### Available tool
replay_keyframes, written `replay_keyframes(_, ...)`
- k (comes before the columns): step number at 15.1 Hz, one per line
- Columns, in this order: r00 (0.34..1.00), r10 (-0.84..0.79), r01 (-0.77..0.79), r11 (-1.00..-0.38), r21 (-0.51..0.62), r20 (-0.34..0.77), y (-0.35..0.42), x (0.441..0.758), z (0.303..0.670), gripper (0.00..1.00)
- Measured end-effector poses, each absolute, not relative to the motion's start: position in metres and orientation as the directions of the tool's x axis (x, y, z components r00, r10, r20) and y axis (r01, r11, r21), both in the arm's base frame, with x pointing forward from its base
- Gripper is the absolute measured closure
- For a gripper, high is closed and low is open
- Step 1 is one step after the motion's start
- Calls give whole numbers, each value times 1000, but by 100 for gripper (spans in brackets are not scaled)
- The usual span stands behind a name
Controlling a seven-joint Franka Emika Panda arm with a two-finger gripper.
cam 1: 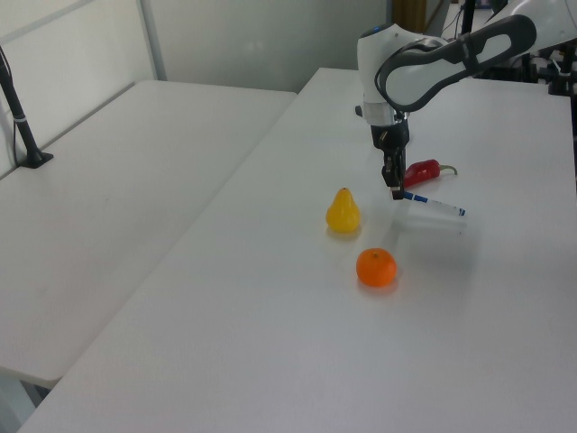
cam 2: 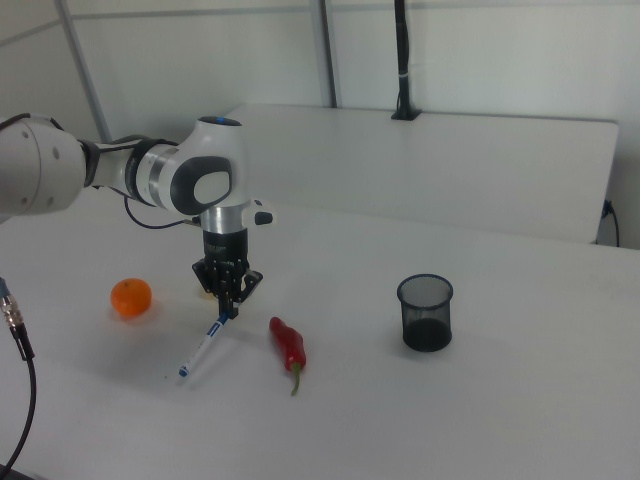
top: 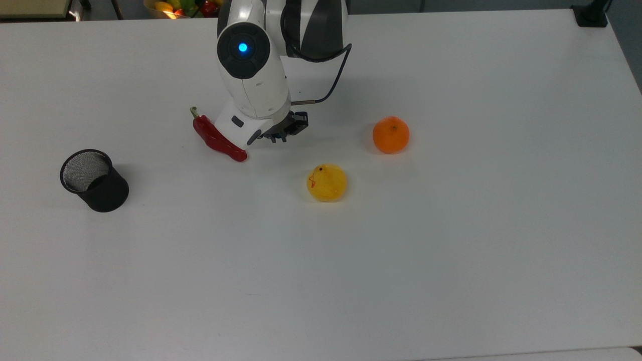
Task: Take marker pen
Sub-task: 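Lower the marker onto the table and open the gripper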
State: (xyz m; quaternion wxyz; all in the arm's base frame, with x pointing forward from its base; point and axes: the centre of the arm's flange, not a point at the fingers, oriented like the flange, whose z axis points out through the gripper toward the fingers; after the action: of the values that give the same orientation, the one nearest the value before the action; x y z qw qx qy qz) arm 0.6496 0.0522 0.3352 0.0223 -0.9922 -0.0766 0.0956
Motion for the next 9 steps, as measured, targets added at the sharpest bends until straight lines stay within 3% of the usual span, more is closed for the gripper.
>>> replay_keyframes(2, 970, 158, 150, -987, -57, -187, 53, 650, 334, 80)
replay_keyframes(6, 970, 159, 151, -987, -56, -184, 53, 651, 336, 46)
replay_keyframes(9, 972, 161, 154, -987, -56, -172, 54, 654, 341, 37)
